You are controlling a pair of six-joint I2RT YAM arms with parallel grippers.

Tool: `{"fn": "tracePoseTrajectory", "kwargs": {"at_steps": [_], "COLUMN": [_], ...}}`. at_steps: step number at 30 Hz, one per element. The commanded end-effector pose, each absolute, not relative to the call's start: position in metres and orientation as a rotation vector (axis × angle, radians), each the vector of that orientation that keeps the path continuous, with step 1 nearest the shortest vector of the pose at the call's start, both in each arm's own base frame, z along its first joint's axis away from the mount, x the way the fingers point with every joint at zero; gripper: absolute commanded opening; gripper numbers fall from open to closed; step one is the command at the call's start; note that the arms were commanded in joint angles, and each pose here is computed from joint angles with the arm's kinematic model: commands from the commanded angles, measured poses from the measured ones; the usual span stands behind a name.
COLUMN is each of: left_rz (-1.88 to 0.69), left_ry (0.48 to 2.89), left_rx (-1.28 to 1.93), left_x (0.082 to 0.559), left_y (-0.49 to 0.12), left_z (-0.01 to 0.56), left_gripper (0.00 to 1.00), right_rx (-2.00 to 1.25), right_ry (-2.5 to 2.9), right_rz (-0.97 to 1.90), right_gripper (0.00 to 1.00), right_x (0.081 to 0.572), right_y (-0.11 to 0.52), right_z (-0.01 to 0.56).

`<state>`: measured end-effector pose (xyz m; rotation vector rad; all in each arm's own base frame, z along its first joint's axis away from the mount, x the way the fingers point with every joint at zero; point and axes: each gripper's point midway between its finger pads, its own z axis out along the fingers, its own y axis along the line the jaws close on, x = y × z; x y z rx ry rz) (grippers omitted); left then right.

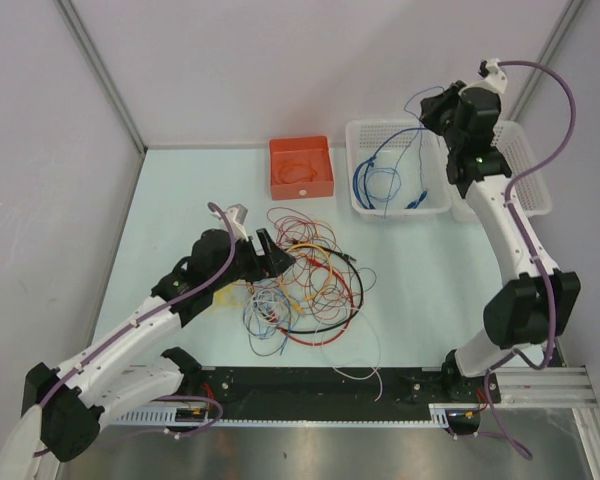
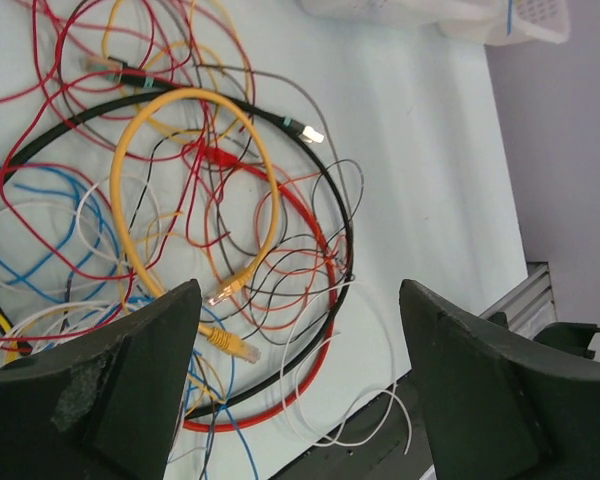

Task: Untangle the cables

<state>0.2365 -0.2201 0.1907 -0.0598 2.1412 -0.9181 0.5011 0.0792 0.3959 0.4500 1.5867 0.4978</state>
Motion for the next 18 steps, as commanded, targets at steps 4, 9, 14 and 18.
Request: {"fn": "tracePoseTrajectory", "kwargs": {"at_steps": [4, 9, 14, 18], "left_rz": [-0.959, -0.903, -0.888, -0.894], "left_ry": [2.146, 2.172, 2.186, 2.197], "left_rx": [-0.132, -0.114, -0.12, -0.125], "left_x": [0.237, 0.238, 0.239, 0.237], "left_y": [-0.221, -0.217, -0.214, -0.214], "left_z": [0.169, 0.156, 0.148, 0.145], "left_gripper": [0.85, 0.85, 0.85, 0.85], "right_rx": [0.462, 0.546, 0.574, 0.566], "right_ry": [1.612, 1.702, 1.757, 1.749], "right_rz": [0.507, 0.452, 0.401, 0.383], "right_gripper": [0.0, 0.0, 0.0, 0.56], "right_x": [0.564, 0.601, 0.612, 0.612], "right_y": [0.091, 0.087, 0.083, 0.081], "right_z": [0.372, 0.303, 0.265, 0.271]}}
